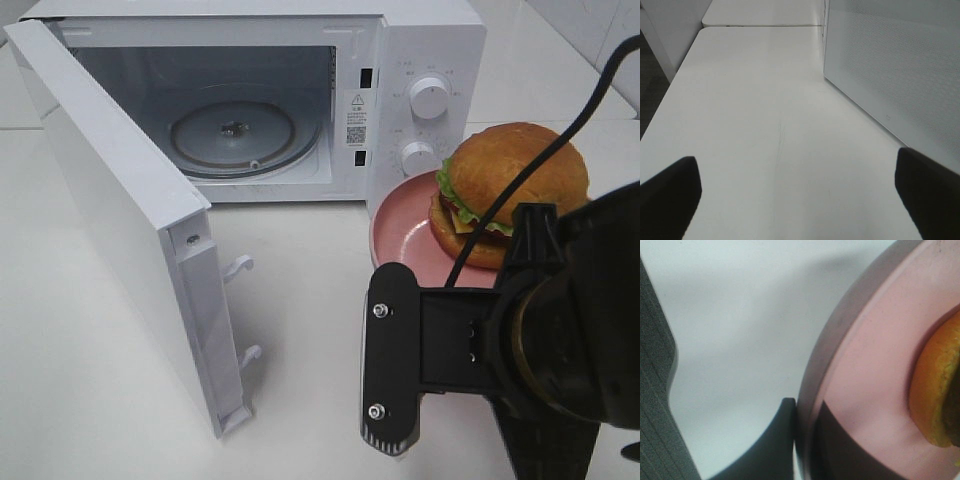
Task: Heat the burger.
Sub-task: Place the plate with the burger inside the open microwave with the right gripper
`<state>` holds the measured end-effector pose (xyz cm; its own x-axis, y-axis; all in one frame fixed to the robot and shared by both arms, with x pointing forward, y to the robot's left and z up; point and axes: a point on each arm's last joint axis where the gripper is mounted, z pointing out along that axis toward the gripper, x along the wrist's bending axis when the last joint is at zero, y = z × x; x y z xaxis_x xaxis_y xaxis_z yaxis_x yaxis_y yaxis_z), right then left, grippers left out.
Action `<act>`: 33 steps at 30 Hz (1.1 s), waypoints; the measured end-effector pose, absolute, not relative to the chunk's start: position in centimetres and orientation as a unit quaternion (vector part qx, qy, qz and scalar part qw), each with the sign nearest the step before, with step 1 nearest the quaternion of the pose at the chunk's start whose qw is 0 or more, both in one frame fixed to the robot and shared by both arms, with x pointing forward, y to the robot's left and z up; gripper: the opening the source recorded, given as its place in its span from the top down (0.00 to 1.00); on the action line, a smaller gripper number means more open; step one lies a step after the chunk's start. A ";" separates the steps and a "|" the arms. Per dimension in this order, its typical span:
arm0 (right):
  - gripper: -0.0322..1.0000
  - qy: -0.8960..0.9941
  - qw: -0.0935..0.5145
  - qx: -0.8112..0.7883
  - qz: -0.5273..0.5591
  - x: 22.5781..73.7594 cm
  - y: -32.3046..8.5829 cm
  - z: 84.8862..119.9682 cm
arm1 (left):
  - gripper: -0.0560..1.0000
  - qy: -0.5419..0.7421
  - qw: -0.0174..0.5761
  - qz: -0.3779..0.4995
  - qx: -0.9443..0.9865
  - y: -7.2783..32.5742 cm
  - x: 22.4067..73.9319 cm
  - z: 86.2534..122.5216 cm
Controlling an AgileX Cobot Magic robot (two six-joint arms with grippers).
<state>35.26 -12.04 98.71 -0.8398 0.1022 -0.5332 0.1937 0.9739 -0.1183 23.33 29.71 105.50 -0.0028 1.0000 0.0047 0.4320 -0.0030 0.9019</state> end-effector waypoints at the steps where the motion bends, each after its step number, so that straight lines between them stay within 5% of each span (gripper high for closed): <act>1: 0.92 0.957 0.271 0.068 -0.083 35.3 -12.0 98.7 | 0.03 0.598 0.375 0.379 0.598 29.7 23.3 105.5; 33: 0.92 0.946 0.280 -0.162 -0.014 40.0 -11.9 98.5 | 0.03 0.598 0.375 0.379 0.598 29.7 23.3 105.5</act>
